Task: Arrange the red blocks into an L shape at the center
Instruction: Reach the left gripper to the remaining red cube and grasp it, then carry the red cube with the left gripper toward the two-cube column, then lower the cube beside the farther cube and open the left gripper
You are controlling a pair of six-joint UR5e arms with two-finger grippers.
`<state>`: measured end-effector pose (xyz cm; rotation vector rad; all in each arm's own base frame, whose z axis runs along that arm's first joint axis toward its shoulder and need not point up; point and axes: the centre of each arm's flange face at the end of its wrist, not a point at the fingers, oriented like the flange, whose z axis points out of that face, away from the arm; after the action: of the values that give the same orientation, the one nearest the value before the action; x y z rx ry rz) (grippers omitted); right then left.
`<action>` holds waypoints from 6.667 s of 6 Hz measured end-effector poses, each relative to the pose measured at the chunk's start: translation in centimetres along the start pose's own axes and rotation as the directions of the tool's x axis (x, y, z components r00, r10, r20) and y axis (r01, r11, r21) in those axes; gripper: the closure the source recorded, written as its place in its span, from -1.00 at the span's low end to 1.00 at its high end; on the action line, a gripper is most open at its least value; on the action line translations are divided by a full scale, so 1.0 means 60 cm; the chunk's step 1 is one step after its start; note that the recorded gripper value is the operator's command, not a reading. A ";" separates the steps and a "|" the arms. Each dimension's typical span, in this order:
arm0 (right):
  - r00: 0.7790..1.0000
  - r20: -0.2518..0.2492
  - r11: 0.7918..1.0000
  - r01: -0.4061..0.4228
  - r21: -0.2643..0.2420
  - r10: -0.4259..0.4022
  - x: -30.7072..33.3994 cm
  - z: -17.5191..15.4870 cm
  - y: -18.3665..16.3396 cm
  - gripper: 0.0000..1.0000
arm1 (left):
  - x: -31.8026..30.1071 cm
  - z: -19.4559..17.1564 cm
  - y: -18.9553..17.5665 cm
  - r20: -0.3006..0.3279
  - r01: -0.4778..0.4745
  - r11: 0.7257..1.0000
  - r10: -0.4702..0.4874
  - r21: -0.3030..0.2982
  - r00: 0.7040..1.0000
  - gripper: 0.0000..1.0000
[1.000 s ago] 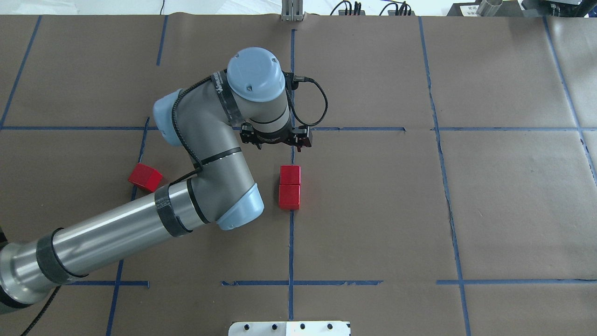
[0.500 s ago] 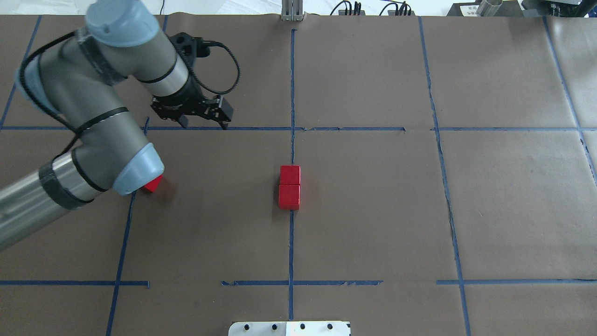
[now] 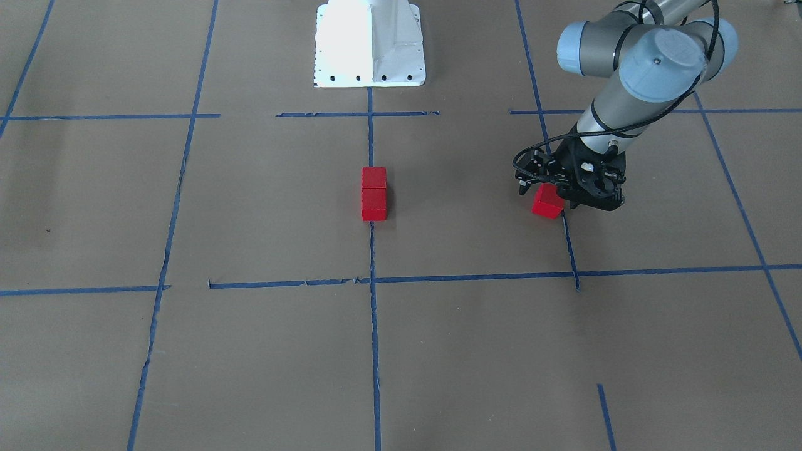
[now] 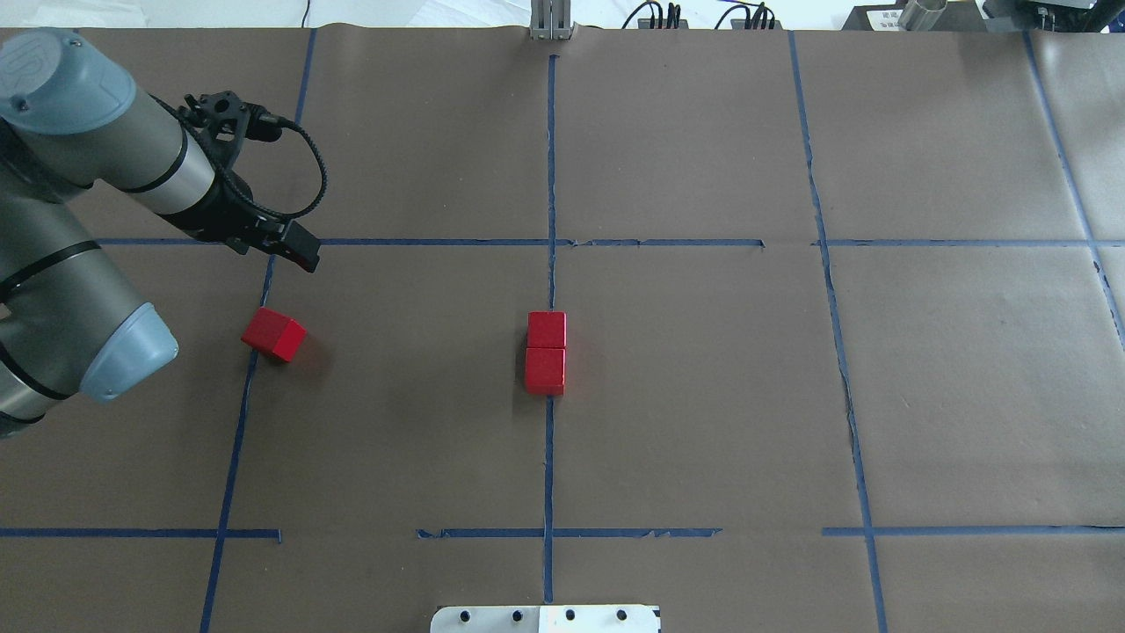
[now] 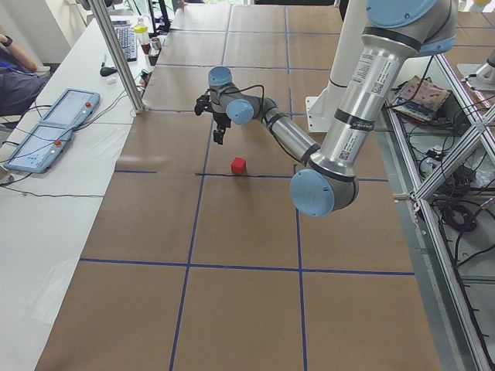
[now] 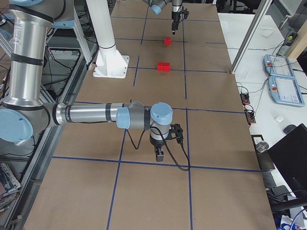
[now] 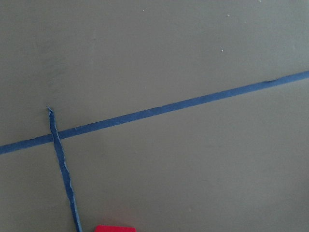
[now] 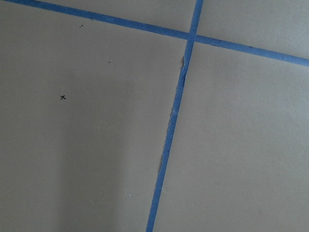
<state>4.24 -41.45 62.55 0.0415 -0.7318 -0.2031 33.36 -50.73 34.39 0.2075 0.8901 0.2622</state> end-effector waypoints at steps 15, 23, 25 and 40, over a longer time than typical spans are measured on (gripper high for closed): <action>1.000 0.002 1.000 -0.003 -0.002 0.003 0.001 0.001 0.000 -1.00 | 0.016 0.178 0.071 0.106 0.042 0.997 -0.034 -0.072 0.994 0.84; 1.000 0.001 1.000 -0.003 -0.002 0.003 0.001 0.002 0.000 -1.00 | 0.294 0.075 -0.013 0.014 0.988 -0.145 -0.989 0.046 -0.146 0.66; 1.000 0.000 1.000 -0.002 -0.001 0.002 0.000 0.001 0.000 -1.00 | 0.354 0.140 -0.045 0.029 0.932 -0.352 -0.934 0.088 -0.355 0.66; 1.000 0.000 1.000 -0.001 -0.005 0.001 0.004 0.004 0.001 -1.00 | 0.460 0.229 -0.048 0.027 0.931 -0.348 -0.935 0.113 -0.353 -1.00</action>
<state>4.25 -41.42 62.87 0.0363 -0.7308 -0.2035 61.19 -45.88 21.65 -0.6165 0.6408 -1.5396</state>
